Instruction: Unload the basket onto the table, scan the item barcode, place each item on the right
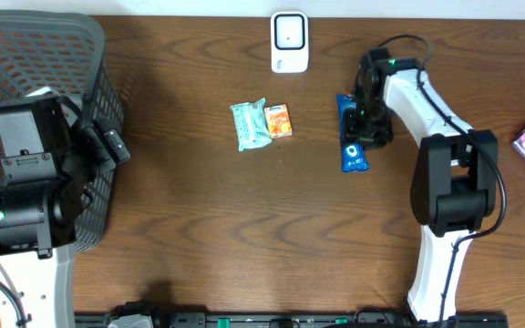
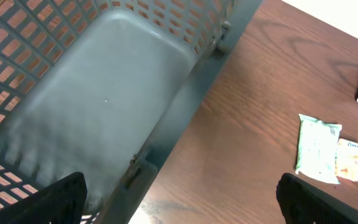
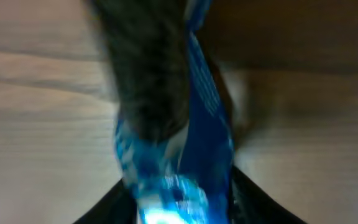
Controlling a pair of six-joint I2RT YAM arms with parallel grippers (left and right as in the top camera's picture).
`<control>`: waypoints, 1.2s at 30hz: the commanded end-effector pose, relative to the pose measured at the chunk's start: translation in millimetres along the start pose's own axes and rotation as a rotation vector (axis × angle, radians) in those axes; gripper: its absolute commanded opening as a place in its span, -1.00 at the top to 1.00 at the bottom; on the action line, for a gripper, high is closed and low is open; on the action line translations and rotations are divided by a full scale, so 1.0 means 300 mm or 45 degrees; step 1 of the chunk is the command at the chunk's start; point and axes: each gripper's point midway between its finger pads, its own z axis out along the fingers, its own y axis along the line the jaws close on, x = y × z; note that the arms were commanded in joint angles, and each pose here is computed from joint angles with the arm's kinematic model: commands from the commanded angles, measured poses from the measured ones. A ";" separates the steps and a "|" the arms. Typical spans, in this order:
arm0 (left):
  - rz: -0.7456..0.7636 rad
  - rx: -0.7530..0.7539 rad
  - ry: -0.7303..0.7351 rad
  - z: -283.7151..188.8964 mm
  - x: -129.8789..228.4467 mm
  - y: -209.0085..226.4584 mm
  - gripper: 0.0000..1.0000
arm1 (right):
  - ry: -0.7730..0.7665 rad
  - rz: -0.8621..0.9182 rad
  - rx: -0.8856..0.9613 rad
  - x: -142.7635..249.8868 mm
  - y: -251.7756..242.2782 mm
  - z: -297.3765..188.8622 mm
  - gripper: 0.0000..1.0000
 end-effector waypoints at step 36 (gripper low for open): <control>-0.014 -0.008 -0.023 -0.015 -0.018 0.006 -0.96 | -0.158 -0.084 -0.443 -0.088 0.055 0.050 0.24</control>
